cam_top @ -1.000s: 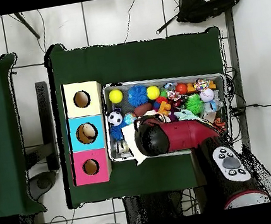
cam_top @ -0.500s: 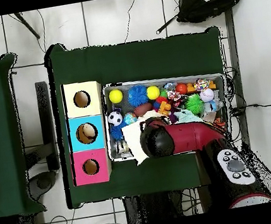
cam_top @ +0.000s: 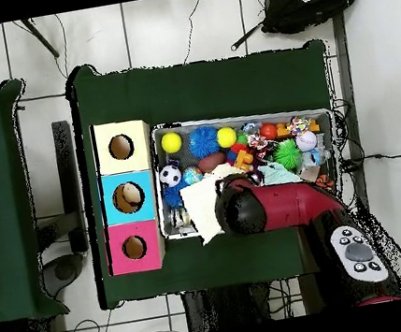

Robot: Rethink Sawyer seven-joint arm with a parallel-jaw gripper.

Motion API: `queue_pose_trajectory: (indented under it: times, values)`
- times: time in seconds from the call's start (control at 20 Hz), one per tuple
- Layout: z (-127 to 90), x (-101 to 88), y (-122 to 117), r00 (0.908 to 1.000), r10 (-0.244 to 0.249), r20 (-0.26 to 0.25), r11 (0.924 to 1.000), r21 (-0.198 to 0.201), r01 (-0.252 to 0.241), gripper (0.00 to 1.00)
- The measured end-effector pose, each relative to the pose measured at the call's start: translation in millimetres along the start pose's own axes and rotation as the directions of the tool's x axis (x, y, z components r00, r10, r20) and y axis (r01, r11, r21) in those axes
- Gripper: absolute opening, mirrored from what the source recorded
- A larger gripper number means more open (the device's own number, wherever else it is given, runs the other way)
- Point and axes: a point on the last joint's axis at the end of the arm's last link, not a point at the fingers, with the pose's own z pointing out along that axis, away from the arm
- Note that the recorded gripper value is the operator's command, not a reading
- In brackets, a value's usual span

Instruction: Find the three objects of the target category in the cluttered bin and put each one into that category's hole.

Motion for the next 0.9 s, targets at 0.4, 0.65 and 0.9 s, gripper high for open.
queue_pose_trajectory:
  times: [0.4,0.65,0.9]
  values:
    - [14,13.7,1,0.9997,0.005,-0.025,1.0000,-0.006,-0.006,1.00]
    - [20,15.6,-4,0.9999,0.015,-0.001,0.9999,-0.001,-0.015,0.00]
    - [23,16.7,-10,0.9993,0.031,0.019,0.9995,-0.002,-0.031,0.00]
